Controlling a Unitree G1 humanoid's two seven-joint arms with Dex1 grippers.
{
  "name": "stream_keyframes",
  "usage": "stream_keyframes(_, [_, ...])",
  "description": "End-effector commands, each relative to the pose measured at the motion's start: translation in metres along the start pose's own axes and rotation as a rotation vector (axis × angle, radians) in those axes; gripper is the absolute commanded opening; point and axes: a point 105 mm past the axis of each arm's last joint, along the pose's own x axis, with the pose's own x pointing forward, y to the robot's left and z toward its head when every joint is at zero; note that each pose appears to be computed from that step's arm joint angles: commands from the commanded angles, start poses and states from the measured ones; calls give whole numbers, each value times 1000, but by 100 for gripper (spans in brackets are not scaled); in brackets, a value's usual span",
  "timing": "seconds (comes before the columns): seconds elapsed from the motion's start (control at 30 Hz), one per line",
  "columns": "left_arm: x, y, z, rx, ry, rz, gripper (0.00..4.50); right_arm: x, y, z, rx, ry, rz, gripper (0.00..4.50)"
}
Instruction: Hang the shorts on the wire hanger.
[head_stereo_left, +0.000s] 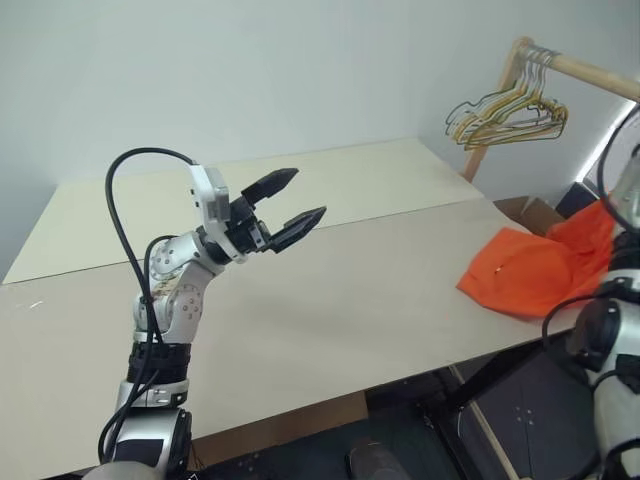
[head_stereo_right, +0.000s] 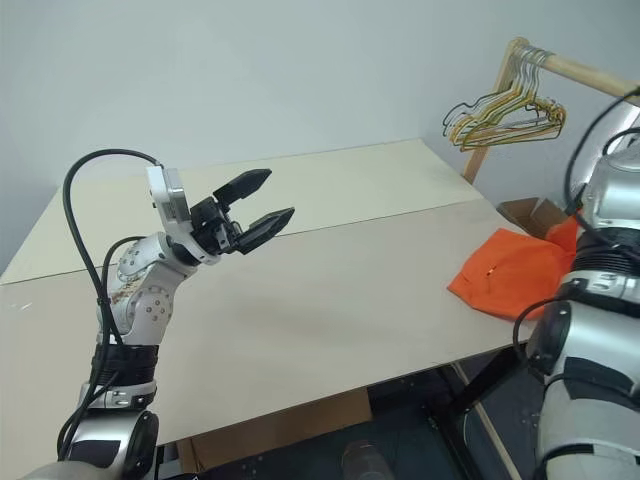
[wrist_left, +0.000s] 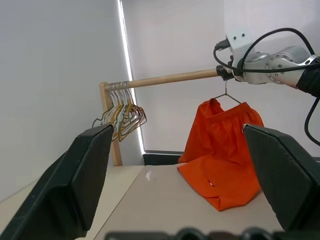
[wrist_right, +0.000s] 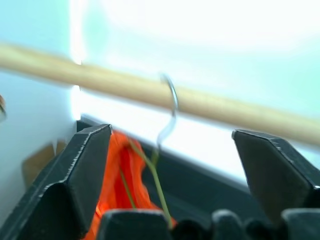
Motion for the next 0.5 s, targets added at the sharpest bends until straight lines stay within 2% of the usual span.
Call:
stream_keyframes(0.03, [2,-2,12,33,-23,-12,450,-14,5,40,-41,-189,10,444])
stream_keyframes(0.13, [-3,0,11,40,-6,11,450,-30,22,56,-53,-311,87,444])
stream_keyframes(0.2, [-12,2,10,62,26,27,450,-45,43,63,-61,-384,216,444])
stream_keyframes(0.37, [-46,8,14,99,114,83,450,-99,105,54,-85,-463,727,444])
stream_keyframes(0.5, [-69,16,13,130,228,143,450,-152,129,27,-141,-475,1138,444])
